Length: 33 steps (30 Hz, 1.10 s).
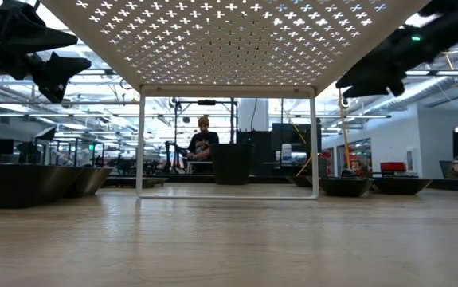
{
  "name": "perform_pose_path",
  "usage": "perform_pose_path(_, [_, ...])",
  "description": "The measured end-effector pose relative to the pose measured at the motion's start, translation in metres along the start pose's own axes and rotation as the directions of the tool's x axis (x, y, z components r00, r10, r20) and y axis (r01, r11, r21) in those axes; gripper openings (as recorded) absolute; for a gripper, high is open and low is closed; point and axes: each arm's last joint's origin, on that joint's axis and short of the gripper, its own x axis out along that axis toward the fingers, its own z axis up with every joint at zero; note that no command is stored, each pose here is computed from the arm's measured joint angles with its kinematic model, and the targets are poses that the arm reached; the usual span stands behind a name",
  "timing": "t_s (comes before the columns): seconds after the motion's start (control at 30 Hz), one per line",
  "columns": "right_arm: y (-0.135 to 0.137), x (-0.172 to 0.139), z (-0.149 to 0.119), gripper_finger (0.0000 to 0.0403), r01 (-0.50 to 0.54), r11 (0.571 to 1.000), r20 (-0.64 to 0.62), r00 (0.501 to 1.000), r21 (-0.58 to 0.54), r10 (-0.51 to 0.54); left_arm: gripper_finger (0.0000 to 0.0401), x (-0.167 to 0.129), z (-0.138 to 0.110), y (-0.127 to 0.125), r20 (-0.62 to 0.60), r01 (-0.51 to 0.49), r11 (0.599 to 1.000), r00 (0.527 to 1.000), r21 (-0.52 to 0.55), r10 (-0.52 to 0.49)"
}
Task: Pick & Place Mini shaped plates
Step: Put the leaf shaped plate on the shelf
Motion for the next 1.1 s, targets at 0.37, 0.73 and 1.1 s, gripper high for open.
perform_pose_path(0.37, [-0.060, 0.098, 0.067, 0.0209, 0.133, 0.991, -0.443, 0.889, 0.000, -0.119, 0.0214, 0.000, 0.000, 0.000, 0.000, 0.000, 1.000, 1.000, 0.000, 0.000])
perform_pose_path(0.73, [-0.108, 0.147, 0.024, 0.0205, 0.247, 0.969, -0.636, 0.750, 0.014, -0.182, 0.0214, 0.000, 0.000, 0.000, 0.000, 0.000, 1.000, 1.000, 0.000, 0.000])
perform_pose_path(1.1, [-0.104, 0.163, 0.016, 0.0196, 0.256, 0.965, -0.629, 0.759, 0.054, -0.166, 0.0214, 0.000, 0.000, 0.000, 0.000, 0.000, 1.000, 1.000, 0.000, 0.000])
